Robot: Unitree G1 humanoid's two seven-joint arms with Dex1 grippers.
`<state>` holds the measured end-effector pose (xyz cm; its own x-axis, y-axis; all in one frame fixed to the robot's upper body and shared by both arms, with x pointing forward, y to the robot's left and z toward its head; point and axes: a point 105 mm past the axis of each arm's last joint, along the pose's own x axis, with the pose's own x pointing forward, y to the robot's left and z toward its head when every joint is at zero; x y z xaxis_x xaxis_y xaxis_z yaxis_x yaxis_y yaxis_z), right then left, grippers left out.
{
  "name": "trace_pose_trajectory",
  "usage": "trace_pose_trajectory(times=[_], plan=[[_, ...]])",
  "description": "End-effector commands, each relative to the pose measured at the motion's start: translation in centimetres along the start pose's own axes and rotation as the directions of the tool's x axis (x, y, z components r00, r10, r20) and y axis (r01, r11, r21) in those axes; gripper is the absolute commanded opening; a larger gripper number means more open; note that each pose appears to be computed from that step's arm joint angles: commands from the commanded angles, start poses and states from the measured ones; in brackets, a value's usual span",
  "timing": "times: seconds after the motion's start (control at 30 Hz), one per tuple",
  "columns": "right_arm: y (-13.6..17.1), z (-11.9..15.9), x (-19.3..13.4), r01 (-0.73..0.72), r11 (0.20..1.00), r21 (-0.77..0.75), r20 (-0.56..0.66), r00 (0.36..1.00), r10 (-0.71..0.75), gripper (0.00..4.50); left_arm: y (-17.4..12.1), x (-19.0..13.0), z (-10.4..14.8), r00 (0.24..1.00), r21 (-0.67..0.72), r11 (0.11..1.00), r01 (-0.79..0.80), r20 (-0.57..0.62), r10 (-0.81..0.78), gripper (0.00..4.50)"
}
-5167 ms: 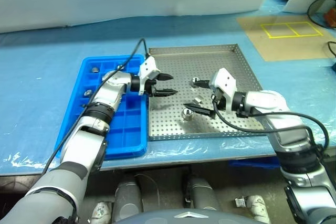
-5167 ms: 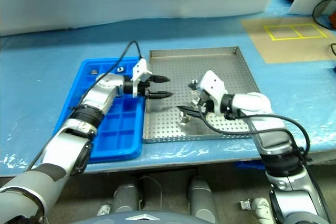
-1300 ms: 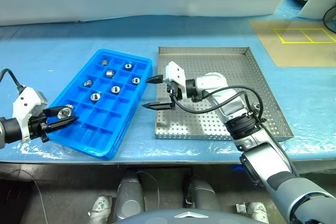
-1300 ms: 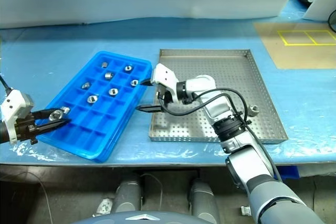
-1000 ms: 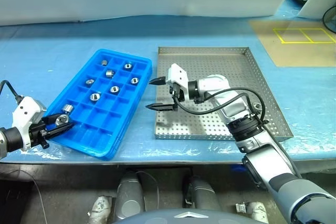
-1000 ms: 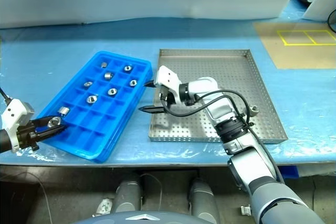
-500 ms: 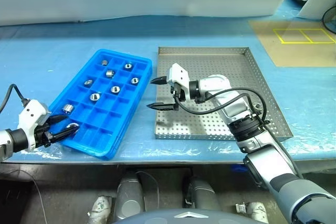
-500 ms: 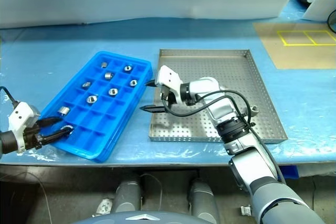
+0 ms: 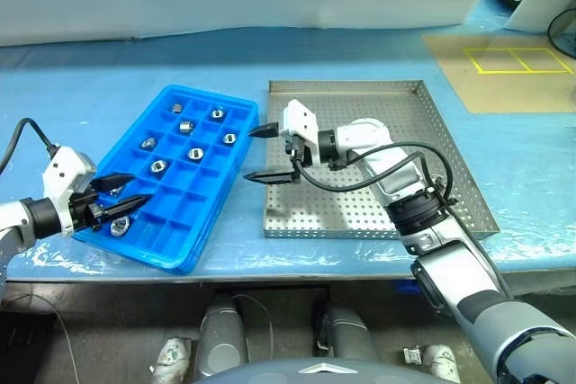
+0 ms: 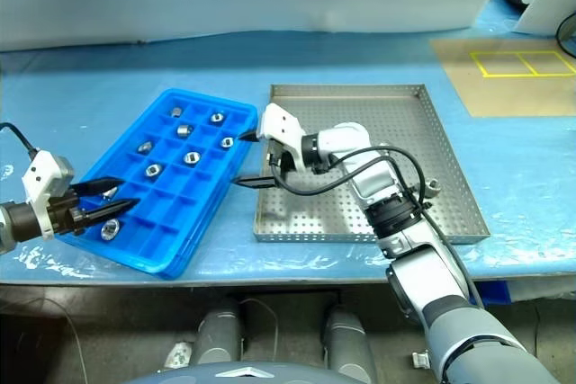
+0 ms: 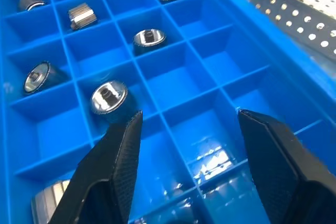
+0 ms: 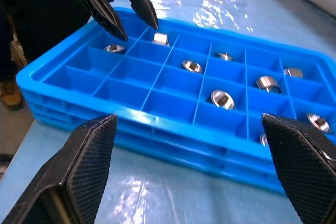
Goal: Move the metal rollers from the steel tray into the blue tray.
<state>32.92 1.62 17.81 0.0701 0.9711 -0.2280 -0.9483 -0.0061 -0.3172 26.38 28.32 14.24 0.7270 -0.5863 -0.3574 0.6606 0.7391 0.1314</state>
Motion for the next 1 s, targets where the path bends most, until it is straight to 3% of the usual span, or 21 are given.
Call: trace_pose_trajectory(times=[0.03,0.13,0.3,0.43,0.6,0.77,1.0], plan=[[0.3,2.3,1.7,-0.061,0.997,-0.057,0.056,0.996,0.064,4.50,0.2,-0.9,1.5,0.999,0.037,0.999,-0.029,0.038,0.028,3.05],[0.4,3.2,3.7,-0.111,0.993,-0.035,0.088,0.990,0.113,4.50,0.2,-1.2,1.6,0.997,0.029,0.998,-0.055,0.056,0.053,3.05],[1.9,2.1,7.4,-0.202,0.979,-0.039,0.044,0.978,0.204,4.34,-0.9,-1.1,1.9,0.996,0.036,0.997,-0.061,0.074,0.059,3.08],[2.1,2.5,7.4,-0.233,0.970,-0.068,0.051,0.970,0.237,3.30,-2.5,-0.8,2.3,0.995,0.047,0.998,-0.046,0.088,0.042,3.09],[1.8,3.3,7.1,-0.231,0.968,-0.095,0.066,0.969,0.237,1.49,-4.2,-0.5,2.4,0.995,0.049,0.998,-0.030,0.099,0.025,3.09],[0.9,3.6,5.8,-0.190,0.975,-0.112,0.069,0.978,0.198,1.49,-4.0,-0.4,1.9,0.996,0.044,0.999,-0.028,0.086,0.024,3.09],[-0.6,2.5,1.5,-0.099,0.990,-0.104,0.035,0.994,0.104,1.49,-4.2,0.8,2.6,0.994,0.053,0.998,0.026,0.100,-0.031,3.09]])
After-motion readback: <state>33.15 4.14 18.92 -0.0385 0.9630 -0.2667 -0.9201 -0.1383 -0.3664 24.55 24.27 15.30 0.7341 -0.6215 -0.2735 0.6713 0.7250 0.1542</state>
